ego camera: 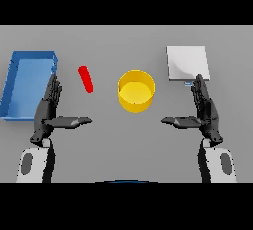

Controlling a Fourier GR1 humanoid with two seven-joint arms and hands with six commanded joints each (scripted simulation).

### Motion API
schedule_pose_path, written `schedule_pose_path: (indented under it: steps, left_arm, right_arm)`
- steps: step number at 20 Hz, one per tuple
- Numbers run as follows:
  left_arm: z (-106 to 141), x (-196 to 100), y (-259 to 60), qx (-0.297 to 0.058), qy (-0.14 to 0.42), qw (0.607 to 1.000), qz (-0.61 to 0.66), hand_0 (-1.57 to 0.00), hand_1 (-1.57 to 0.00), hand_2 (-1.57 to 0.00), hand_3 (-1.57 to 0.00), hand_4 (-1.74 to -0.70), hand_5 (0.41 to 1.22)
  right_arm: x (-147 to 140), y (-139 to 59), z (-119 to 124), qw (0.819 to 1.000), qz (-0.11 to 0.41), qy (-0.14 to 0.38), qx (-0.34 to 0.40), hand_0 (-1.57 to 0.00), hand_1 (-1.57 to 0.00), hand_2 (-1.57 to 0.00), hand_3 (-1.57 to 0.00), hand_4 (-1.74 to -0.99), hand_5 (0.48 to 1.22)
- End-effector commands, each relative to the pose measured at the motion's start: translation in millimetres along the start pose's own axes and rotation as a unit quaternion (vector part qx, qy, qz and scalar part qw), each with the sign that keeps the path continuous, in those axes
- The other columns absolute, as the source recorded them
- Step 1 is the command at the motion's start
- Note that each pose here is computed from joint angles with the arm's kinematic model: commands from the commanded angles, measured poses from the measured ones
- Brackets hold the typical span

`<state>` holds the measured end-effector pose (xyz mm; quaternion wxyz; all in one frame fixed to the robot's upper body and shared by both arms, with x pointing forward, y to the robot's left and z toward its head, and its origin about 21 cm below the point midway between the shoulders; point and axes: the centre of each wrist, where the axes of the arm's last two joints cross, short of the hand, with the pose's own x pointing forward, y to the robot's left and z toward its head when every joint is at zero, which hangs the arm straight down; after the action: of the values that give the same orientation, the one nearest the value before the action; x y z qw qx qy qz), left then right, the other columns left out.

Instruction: Pick up the red beaker and tilt it to pour out 1 green nut into yellow bowl. Pick up the yellow bowl and place it on the metallic measuring scale.

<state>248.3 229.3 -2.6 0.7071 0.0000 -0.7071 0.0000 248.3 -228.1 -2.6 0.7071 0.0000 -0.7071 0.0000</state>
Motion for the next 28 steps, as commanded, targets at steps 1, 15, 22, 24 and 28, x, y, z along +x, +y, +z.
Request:
schedule_pose_path:
  steps: [1, 15, 22, 24, 28]
  left_arm:
    - [0, 0, 0, 0.000, 0.000, 1.000, 0.000, 0.00, 0.00, 0.00, 0.00, -1.15, 0.599]
    - [18, 15, -1, -0.040, 0.006, 0.995, -0.094, 0.00, 0.00, 0.00, 0.00, -1.16, 0.602]
    - [-16, -5, -17, -0.056, 0.014, 0.991, -0.119, 0.00, 0.00, 0.00, 0.00, -1.22, 0.626]
    - [-31, -5, -17, -0.054, 0.009, 0.990, -0.130, 0.00, 0.00, 0.00, 0.00, -1.23, 0.636]
    - [-51, -15, -20, -0.056, 0.012, 0.990, -0.130, 0.00, 0.00, 0.00, 0.00, -1.26, 0.668]
  right_arm:
    - [0, 0.1, -1, 1.000, 0.000, 0.001, 0.000, 0.00, 0.00, 0.00, 0.00, -1.167, 0.599]
    - [8, 2.4, 19, 0.985, 0.160, -0.057, 0.002, 0.00, 0.00, 0.00, 0.00, -1.192, 0.600]
    - [8, 3.6, 19, 0.987, 0.148, -0.066, 0.017, 0.00, 0.00, 0.00, 0.00, -1.256, 0.631]
    - [9, 0.5, 19, 0.987, 0.143, -0.066, 0.016, 0.00, 0.00, 0.00, 0.00, -1.267, 0.632]
    - [10, 1.3, 19, 0.986, 0.147, -0.072, 0.019, 0.00, 0.00, 0.00, 0.00, -1.278, 0.634]
